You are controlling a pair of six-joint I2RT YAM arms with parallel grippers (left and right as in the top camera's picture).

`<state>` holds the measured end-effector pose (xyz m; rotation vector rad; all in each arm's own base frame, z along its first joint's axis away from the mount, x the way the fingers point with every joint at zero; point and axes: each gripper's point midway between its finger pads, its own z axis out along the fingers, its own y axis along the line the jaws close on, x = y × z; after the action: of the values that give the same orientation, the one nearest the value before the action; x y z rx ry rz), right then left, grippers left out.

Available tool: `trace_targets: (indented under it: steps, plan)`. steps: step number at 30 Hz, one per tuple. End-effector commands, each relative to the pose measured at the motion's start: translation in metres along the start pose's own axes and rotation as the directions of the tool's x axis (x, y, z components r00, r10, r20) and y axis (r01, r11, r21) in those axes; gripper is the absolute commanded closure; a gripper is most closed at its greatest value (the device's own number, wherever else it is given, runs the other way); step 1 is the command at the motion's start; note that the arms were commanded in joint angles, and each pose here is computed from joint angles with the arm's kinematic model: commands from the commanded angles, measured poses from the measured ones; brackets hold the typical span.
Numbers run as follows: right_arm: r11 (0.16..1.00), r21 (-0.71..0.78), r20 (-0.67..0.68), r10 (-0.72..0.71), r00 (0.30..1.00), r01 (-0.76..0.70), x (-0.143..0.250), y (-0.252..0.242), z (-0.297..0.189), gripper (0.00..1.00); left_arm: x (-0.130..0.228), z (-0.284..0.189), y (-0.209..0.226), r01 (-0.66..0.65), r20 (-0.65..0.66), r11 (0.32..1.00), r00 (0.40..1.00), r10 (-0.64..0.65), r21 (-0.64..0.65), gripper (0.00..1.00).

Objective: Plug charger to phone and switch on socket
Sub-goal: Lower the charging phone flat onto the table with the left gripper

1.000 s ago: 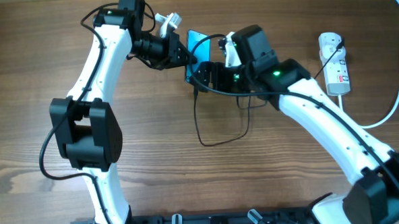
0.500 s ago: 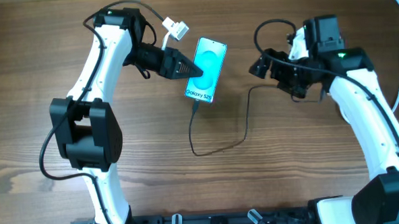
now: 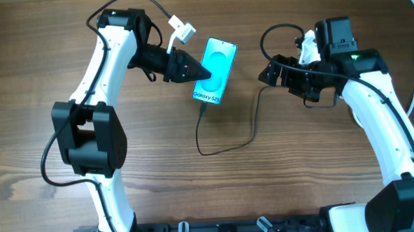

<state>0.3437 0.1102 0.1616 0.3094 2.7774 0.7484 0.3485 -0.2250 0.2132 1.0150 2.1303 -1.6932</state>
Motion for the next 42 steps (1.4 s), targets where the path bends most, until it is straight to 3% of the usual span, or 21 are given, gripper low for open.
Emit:
trace_targets:
  steps: [1, 5, 8, 10, 12, 15, 19, 27, 33, 42]
  plan:
    - [0.999, -0.013, 0.019, -0.030, 0.999, 0.030, -0.004, 0.006, -0.007, 0.00, -0.012, -0.005, -0.015, -0.019, 0.051, 1.000, 0.999, 0.018, 0.023, 0.96]
    - [0.999, -0.027, 0.012, -0.027, 1.000, 0.027, -0.002, 0.008, -0.007, 0.00, -0.021, -0.005, -0.003, 0.102, 0.066, 0.995, 0.993, -0.102, -0.002, 0.96]
    - [0.999, -0.032, 0.004, -0.004, 1.000, 0.004, -0.001, 0.009, -0.007, 0.00, -0.023, -0.009, 0.035, 0.322, 0.073, 0.932, 0.946, -0.314, -0.168, 0.96]
    - [1.000, -0.032, 0.004, -0.001, 1.000, 0.001, -0.001, 0.009, -0.007, 0.00, -0.021, -0.014, 0.058, 0.446, 0.115, 0.851, 0.895, -0.432, -0.278, 0.96]
    - [0.999, -0.032, 0.004, -0.002, 1.000, 0.002, -0.001, 0.009, -0.007, 0.00, -0.019, -0.017, 0.068, 0.498, 0.144, 0.804, 0.866, -0.478, -0.325, 0.96]
    - [0.999, -0.032, 0.004, -0.001, 1.000, 0.001, -0.001, 0.009, -0.007, 0.00, -0.016, -0.018, 0.073, 0.508, 0.144, 0.789, 0.860, -0.490, -0.346, 0.96]
    - [0.999, -0.032, 0.004, 0.001, 1.000, -0.001, -0.001, 0.009, -0.007, 0.00, -0.002, -0.020, 0.097, 0.619, 0.189, 0.673, 0.777, -0.601, -0.405, 0.96]
    - [0.999, -0.032, 0.004, 0.001, 1.000, -0.001, -0.001, 0.009, -0.007, 0.00, 0.026, 0.004, 0.120, 0.670, 0.147, 0.625, 0.720, -0.678, -0.401, 0.96]
    - [0.999, -0.032, 0.004, 0.000, 1.000, 0.000, -0.001, 0.009, -0.007, 0.00, 0.036, 0.019, 0.131, 0.647, 0.130, 0.643, 0.739, -0.661, -0.410, 0.96]
    - [0.999, -0.032, 0.004, 0.000, 1.000, 0.000, -0.001, 0.009, -0.007, 0.00, 0.054, 0.021, 0.143, 0.652, 0.132, 0.614, 0.726, -0.675, -0.445, 0.96]
